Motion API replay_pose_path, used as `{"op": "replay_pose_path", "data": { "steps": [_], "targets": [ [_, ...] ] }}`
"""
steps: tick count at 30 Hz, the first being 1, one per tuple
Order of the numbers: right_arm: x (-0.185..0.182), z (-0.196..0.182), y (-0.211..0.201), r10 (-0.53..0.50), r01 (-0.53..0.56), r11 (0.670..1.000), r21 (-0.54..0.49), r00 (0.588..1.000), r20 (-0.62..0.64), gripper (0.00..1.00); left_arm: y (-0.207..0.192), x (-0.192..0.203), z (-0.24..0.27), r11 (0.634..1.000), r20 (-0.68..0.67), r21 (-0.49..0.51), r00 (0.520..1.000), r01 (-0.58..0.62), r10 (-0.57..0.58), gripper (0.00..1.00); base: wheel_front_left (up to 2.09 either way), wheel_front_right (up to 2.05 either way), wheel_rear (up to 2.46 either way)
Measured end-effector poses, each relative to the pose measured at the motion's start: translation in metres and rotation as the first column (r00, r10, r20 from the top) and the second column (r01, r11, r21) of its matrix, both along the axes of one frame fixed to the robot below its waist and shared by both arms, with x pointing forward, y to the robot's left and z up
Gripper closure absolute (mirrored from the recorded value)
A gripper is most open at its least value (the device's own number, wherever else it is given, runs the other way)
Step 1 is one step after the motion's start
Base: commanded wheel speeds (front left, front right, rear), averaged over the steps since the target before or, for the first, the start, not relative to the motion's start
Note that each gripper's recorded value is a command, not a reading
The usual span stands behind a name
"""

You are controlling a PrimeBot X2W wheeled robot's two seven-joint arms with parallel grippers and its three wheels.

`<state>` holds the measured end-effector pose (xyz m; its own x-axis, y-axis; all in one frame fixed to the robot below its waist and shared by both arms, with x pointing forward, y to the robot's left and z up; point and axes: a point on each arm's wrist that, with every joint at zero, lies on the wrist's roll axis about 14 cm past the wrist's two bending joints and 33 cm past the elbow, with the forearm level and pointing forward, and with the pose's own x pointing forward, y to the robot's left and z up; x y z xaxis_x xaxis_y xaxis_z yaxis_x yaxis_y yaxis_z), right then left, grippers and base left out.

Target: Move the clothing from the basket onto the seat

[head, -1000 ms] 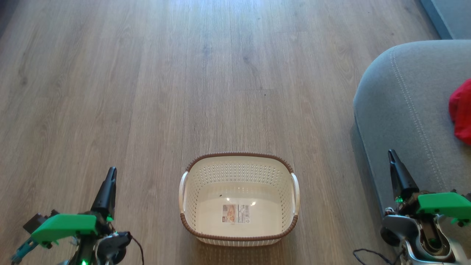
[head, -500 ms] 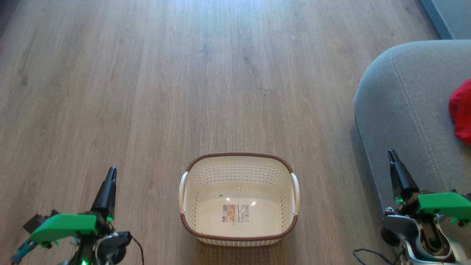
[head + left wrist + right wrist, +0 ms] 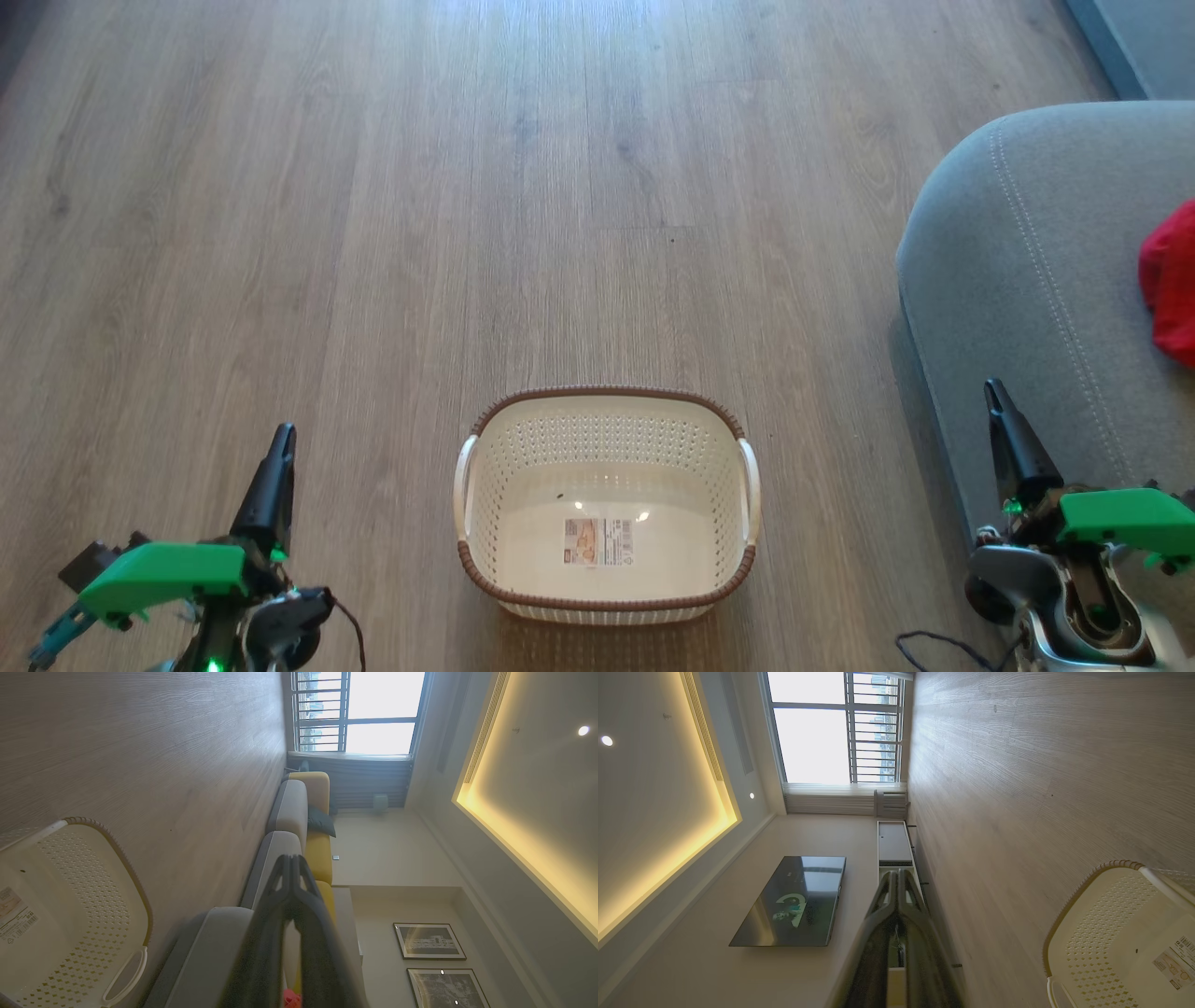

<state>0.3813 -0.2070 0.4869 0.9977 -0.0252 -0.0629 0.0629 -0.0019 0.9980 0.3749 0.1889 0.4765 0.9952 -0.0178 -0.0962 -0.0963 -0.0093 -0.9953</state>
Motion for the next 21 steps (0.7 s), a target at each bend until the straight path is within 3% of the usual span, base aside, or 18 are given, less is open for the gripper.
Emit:
{"op": "replay_pose_path", "data": {
  "steps": [21],
  "targets": [
    [0.0,0.0,0.0,0.0,0.0,1.0,0.0,1.0,0.0,1.0,0.0,0.0,0.0,1.0,0.0,0.0,1.0,0.0,0.0,1.0,0.0,0.0,0.0]
  ]
}}
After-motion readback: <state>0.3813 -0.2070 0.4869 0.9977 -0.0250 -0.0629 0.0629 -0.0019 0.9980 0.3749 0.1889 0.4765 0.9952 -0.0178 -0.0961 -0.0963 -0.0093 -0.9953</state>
